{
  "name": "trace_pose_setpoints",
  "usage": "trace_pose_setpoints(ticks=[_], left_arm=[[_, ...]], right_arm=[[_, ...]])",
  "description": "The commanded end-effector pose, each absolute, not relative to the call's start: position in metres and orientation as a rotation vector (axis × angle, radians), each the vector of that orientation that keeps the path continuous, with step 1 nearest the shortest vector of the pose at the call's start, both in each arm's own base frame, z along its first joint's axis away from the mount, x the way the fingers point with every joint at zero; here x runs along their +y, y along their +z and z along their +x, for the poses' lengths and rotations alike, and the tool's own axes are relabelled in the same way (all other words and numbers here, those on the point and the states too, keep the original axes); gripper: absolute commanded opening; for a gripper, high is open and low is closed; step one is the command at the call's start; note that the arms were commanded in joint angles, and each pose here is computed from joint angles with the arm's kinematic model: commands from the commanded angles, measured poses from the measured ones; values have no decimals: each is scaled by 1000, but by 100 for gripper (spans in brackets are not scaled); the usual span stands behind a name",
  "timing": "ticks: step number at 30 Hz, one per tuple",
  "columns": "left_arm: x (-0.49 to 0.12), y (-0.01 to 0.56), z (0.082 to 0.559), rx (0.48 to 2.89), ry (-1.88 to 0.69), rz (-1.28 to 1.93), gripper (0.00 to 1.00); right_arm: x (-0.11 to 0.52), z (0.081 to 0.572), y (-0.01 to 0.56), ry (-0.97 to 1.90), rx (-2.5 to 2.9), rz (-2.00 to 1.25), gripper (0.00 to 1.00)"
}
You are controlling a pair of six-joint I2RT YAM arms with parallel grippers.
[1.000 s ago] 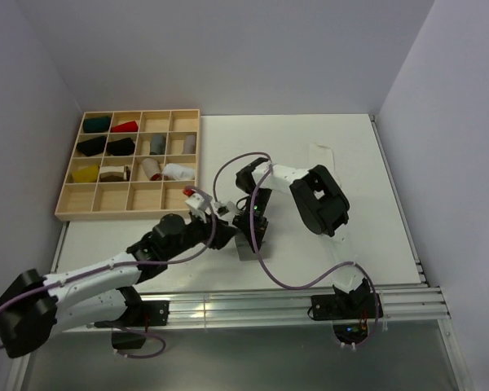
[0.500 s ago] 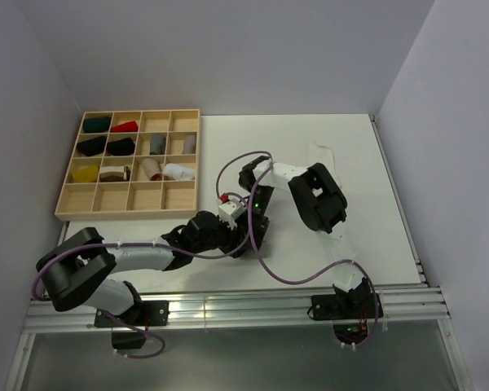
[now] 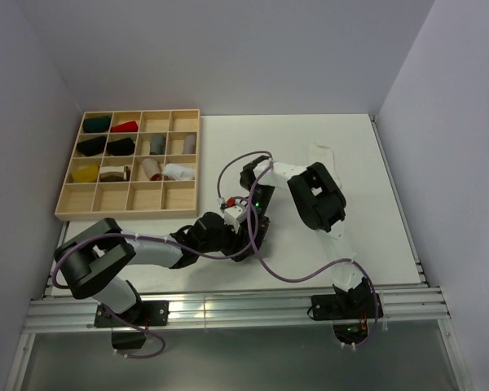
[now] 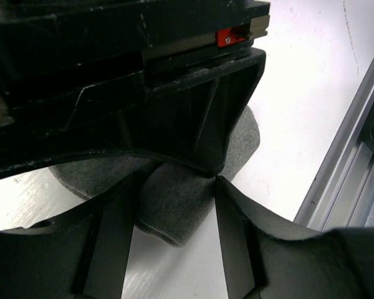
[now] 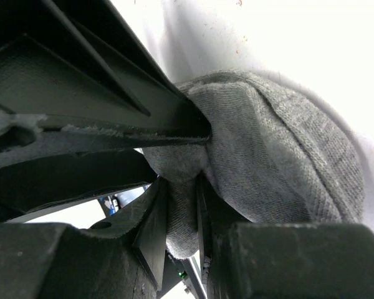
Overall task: Roll the socks
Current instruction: Roll the sock at the center of the board.
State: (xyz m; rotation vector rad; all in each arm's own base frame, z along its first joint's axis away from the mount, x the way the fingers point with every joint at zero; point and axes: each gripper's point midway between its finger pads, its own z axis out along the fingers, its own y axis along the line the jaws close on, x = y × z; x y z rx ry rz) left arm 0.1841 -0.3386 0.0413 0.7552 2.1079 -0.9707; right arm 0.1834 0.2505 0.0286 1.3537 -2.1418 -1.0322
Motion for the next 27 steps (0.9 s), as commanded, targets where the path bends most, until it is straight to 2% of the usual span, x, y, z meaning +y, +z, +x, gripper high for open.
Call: trace_pose_setpoints(ticks=[1, 3, 4, 7, 9, 12, 13, 16, 27], left_arm=[[-350, 54, 186, 2052, -1009, 774, 55], [-349, 49, 186, 2072, -1005, 766, 50], [-349, 48, 185, 2081, -1006, 763, 43], [-344, 41, 182, 2117, -998, 743, 32], [-342, 37, 180, 2141, -1004, 731, 27], [-340, 36, 176, 2159, -1011, 715, 17], [-337, 34, 175, 2169, -1008, 708, 11], [-332, 28, 173, 2203, -994, 687, 0], [-319, 21, 174, 2269, -1105, 520, 0]], right_arm=[[242, 211, -5, -902, -2196, 1502, 26], [242, 212, -5, -898, -2202, 1493, 26], [242, 212, -6, -895, -2206, 1490, 26], [241, 215, -7, -883, -2229, 1487, 27], [241, 217, -7, -871, -2257, 1495, 30], [241, 221, -7, -865, -2293, 1500, 36], [243, 223, -2, -873, -2309, 1509, 39], [245, 233, 8, -898, -2373, 1509, 50], [233, 275, 65, -1093, -2644, 1517, 56]])
